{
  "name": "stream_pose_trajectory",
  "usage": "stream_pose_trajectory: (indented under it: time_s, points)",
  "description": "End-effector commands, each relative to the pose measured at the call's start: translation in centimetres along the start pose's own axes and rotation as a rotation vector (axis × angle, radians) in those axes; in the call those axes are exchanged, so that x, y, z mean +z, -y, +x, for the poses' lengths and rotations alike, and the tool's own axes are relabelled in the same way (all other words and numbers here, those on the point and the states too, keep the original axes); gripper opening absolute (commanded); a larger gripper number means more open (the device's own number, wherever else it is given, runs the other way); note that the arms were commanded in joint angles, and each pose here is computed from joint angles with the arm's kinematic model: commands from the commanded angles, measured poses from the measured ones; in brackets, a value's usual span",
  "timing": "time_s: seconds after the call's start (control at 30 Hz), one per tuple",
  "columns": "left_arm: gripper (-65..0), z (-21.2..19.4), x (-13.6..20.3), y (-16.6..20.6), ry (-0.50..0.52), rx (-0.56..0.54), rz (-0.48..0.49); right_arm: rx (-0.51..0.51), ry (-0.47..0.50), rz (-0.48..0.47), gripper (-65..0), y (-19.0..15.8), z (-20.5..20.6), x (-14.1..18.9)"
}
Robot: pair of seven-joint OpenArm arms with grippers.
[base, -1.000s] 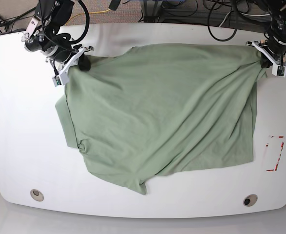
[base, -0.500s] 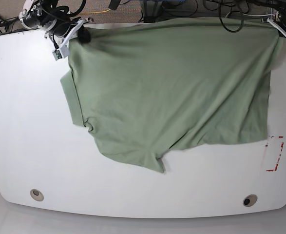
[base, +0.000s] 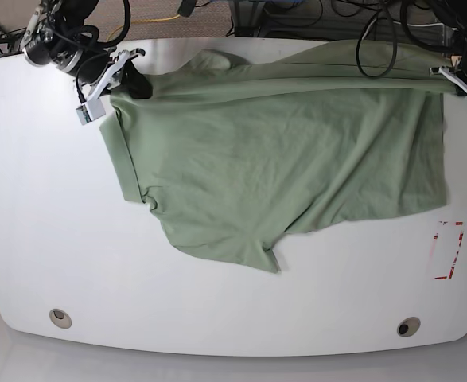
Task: Fold the T-shirt properly
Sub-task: 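Fold the held edge over the shirt body with both grippers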
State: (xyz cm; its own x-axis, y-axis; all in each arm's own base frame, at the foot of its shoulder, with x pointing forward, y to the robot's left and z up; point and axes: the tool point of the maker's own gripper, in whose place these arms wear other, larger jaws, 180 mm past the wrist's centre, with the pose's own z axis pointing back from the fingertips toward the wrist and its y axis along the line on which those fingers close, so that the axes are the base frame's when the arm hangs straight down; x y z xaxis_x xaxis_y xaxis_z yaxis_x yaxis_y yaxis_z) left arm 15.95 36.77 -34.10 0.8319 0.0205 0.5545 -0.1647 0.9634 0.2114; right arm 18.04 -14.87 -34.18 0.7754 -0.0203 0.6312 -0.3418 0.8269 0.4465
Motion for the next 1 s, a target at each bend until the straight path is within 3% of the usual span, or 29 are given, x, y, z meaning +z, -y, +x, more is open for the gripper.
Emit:
stream_pose_trajectory:
  time_s: [0.0,0.23,0.4,0.6,0.83,0.97]
  points:
    - [-65.0,1.9,0.2,-0.8,0.041,-0.016,0.033,0.018,0.062,0.011,-65.0,0.3,2.1,-0.2]
    - [-65.0,3.1,-0.6,-0.3,0.023,-0.068,0.057,-0.038,0.095,0.036,-65.0,2.9,4.1,-2.0]
    - [-65.0,3.9,-1.8,0.2,0.066,-0.038,0.025,-0.072,0.097,0.035,-65.0,4.3,5.0,-3.3]
    - [-65.0,3.9,-3.8,-0.3,0.021,-0.033,0.01,-0.079,0.074,0.0,-65.0,5.9,5.8,-4.4]
    - [-65.0,6.9,-3.9,-0.9,0.06,-0.089,0.019,-0.096,0.068,0.006,-65.0,6.6,5.9,-4.7]
    - [-65.0,8.6,-3.2,-0.4,0.102,-0.129,0.029,-0.046,0.061,0.024,-65.0,5.4,6.5,-5.0]
